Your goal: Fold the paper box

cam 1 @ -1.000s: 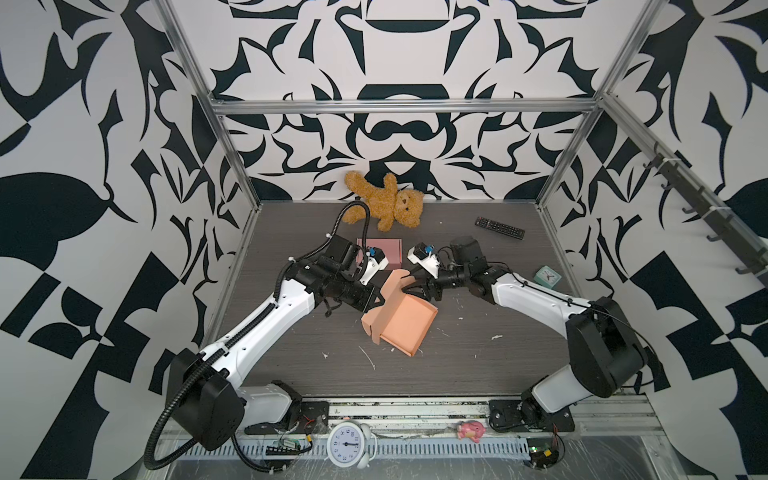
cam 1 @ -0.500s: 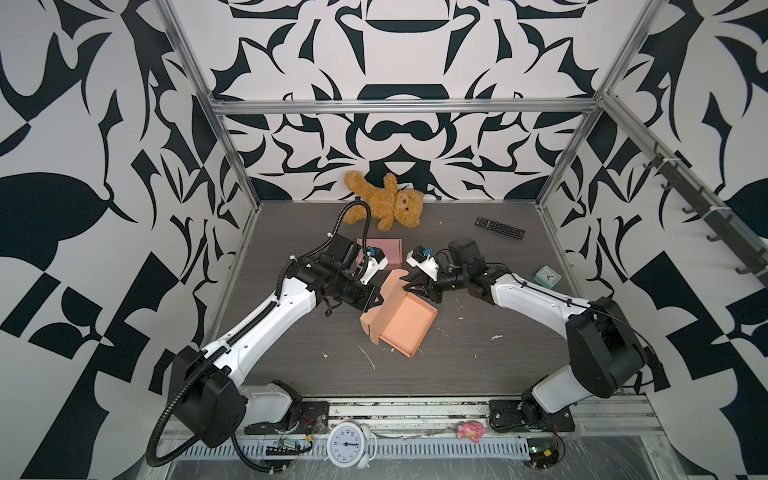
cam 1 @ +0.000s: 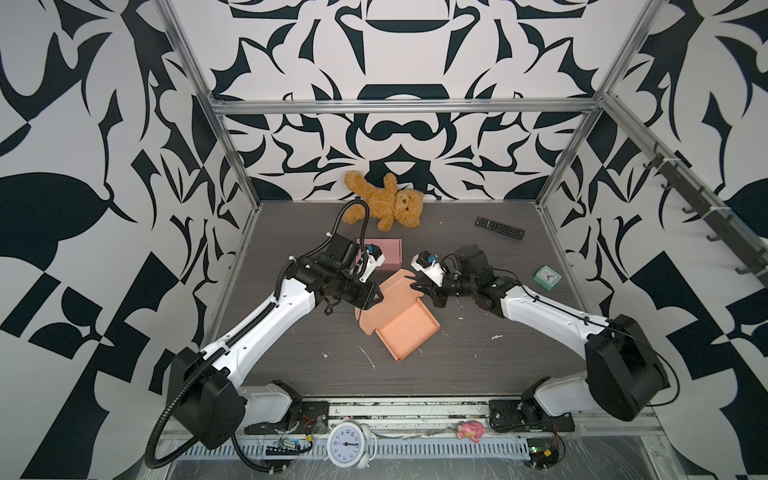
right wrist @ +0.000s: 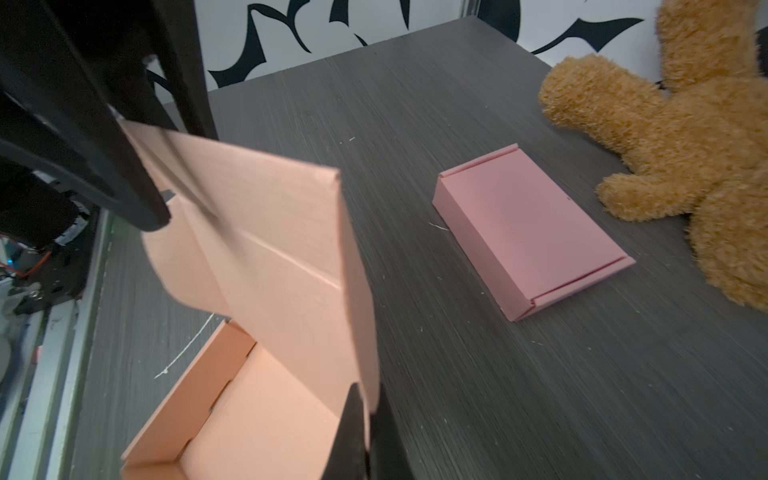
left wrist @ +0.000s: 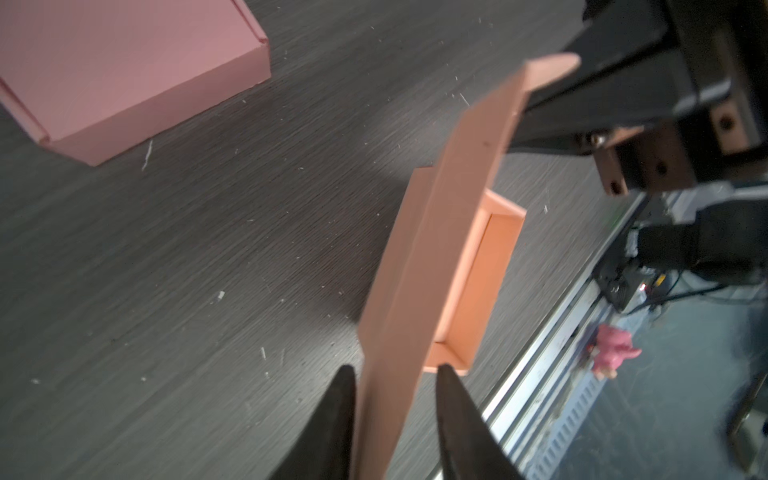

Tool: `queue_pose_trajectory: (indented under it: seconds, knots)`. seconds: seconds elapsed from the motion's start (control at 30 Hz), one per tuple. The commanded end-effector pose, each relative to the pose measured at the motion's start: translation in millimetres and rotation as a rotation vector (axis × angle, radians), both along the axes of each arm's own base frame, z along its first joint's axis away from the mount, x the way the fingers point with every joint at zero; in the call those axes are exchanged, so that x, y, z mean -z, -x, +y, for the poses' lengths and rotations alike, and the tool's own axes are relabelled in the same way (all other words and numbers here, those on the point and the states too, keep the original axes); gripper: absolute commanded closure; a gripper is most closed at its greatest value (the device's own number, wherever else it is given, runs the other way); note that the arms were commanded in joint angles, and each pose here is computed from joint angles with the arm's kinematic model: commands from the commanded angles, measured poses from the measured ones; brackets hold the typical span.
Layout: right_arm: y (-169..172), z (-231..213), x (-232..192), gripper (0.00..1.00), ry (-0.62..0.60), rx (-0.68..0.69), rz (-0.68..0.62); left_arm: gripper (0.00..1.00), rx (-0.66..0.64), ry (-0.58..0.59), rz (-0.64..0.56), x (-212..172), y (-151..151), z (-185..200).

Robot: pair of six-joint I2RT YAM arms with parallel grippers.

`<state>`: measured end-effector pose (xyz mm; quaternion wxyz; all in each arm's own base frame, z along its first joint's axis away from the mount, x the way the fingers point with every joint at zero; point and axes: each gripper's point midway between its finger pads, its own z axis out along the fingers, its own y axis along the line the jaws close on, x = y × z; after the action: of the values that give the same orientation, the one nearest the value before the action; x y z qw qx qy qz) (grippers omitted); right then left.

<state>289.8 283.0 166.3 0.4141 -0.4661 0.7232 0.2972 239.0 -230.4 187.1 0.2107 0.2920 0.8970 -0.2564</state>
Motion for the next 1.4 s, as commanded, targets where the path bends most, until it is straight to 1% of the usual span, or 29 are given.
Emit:
queue_pose_trajectory:
  seconds: [0.0,0.1,0.27,0.37,0.53,0.7,0.93,1.1,1.3,1.37]
  knots:
    - [-10,-10,-20,1.00,-0.007,0.128,-0.085,0.44,-0.045,0.019,-0.044,-6,1,8]
    - [-9,-21,-21,1.00,-0.013,0.212,-0.096,0.30,-0.103,0.043,-0.034,4,2,11]
    - [-2,-38,-12,1.00,-0.051,0.310,-0.067,0.22,-0.212,0.101,-0.031,13,-2,15]
    - [1,-48,-7,1.00,-0.055,0.358,-0.066,0.21,-0.232,0.147,-0.034,16,-3,11]
    - [9,-58,0,1.00,-0.054,0.386,-0.068,0.21,-0.258,0.121,-0.046,32,-10,14]
    - [11,-61,7,1.00,-0.044,0.395,-0.055,0.24,-0.279,0.081,-0.044,48,-22,15]
    - [9,-65,10,1.00,-0.063,0.444,-0.013,0.36,-0.223,0.172,-0.001,54,-19,-4]
    - [10,-71,14,1.00,-0.070,0.485,0.000,0.46,-0.229,0.181,0.033,60,-17,-6]
    - [12,-70,16,1.00,-0.091,0.479,0.013,0.51,-0.228,0.207,0.047,57,-18,-11]
    - [12,-71,18,1.00,-0.087,0.485,0.016,0.53,-0.228,0.197,0.068,65,-20,-13]
